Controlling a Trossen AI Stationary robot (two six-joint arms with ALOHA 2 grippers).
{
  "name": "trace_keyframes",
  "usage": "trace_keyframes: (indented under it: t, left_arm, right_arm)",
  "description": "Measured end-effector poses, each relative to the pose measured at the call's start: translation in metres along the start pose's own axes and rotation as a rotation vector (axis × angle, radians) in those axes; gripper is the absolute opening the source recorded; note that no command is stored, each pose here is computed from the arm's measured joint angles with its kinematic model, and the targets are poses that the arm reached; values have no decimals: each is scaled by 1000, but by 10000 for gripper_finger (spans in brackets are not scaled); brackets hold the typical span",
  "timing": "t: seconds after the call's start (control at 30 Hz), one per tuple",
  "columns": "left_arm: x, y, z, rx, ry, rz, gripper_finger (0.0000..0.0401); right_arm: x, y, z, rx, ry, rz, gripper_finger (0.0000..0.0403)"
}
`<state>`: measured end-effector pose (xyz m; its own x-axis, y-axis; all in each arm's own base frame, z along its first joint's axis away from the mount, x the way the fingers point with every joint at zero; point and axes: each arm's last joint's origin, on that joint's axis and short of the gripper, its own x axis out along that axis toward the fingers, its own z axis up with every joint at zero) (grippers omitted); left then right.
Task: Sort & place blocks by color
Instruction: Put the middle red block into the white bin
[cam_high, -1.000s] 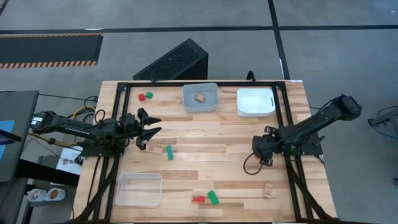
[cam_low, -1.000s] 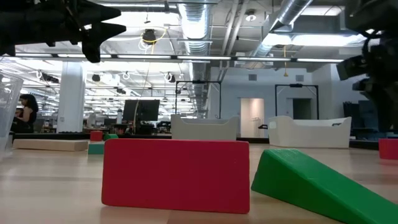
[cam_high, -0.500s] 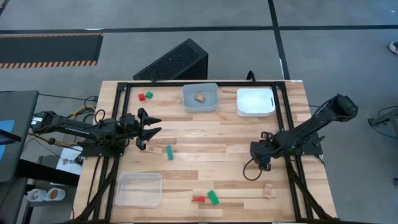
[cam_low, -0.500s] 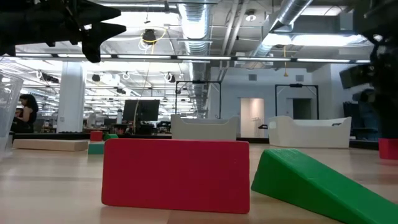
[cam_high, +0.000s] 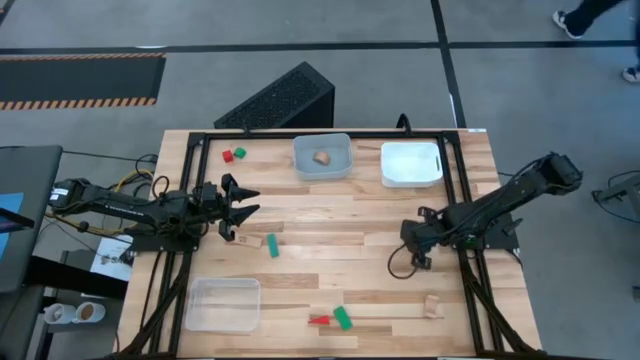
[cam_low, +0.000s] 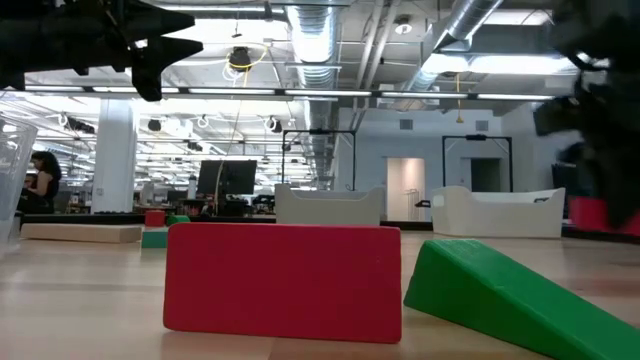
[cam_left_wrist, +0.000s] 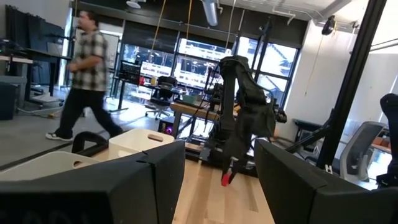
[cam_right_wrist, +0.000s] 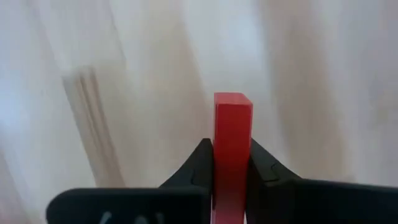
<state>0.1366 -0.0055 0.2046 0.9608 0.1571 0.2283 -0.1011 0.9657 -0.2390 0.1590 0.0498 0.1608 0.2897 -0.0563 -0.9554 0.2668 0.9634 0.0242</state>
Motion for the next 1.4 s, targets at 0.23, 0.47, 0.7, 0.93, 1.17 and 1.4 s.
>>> trace_keyframes:
  t: [0.23, 0.47, 0.7, 0.93, 1.17, 1.4]
  left_arm:
    - [0, 0, 0, 7, -2, 1, 178]
    - [0, 0, 0, 8, 1, -2, 178]
    - [0, 0, 0, 12, 1, 2, 178]
    - [0, 0, 0, 11, 2, 2, 178]
    - [0, 1, -6, -19, 57, 7, 178]
    - [0, 1, -7, -16, 66, 8, 178]
  right_arm:
    - [-28, -27, 33, 108, -297, -90, 47]
    - [-55, -66, 50, 230, -539, -72, 48]
    - [-73, -112, 53, 374, -695, -222, 48]
    - [-76, -153, 56, 443, -754, -298, 48]
    - [-47, -193, 48, 609, -558, -321, 55]
    - [-24, -209, 53, 640, -485, -328, 69]
